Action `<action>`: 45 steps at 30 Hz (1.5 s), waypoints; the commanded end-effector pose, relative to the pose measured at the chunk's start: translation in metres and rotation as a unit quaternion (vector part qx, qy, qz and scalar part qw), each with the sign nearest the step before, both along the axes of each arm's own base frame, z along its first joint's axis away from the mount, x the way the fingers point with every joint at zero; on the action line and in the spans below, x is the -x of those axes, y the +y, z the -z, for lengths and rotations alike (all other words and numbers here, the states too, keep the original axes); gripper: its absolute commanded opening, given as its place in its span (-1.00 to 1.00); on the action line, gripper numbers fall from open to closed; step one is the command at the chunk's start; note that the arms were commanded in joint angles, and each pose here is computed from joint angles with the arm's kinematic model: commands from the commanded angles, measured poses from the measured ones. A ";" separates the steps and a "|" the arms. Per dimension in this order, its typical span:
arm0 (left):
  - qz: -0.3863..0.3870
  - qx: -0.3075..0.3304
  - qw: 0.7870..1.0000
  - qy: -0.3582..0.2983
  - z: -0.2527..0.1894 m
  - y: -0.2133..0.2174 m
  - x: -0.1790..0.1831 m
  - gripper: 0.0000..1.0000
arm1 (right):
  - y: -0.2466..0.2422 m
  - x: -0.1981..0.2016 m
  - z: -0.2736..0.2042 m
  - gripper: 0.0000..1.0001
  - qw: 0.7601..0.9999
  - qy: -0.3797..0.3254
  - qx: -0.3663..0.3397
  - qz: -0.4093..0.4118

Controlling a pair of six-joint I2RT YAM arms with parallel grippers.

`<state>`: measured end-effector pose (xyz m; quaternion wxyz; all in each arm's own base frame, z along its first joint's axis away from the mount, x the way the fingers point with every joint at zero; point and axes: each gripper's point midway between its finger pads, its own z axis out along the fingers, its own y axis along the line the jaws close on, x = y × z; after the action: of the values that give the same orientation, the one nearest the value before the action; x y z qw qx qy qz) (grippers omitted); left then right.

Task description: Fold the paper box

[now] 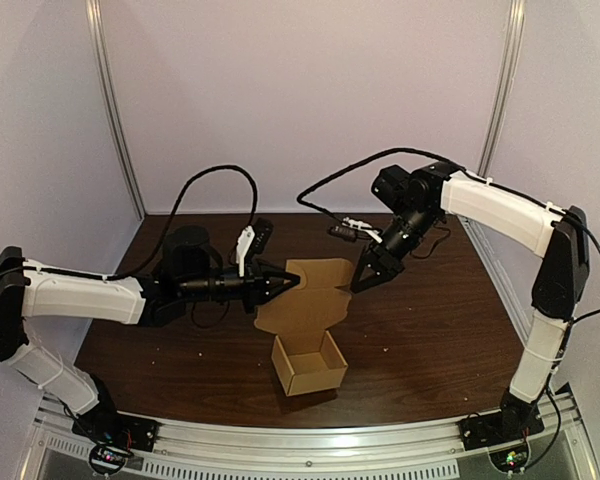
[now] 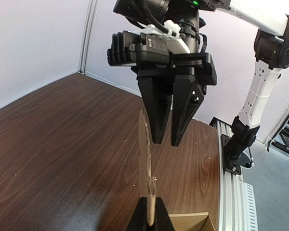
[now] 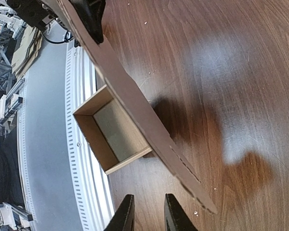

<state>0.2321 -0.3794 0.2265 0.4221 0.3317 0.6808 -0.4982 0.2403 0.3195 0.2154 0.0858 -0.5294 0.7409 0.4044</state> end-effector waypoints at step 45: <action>-0.138 -0.062 0.988 -0.036 0.006 0.017 -0.034 -1.00 | 0.009 -0.031 -0.021 -0.37 0.987 0.016 0.040 0.157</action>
<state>0.2603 -0.3726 0.2050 0.4604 0.2735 0.7348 -0.4163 0.2768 0.3493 0.1971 0.0910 -0.4001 0.8404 0.3540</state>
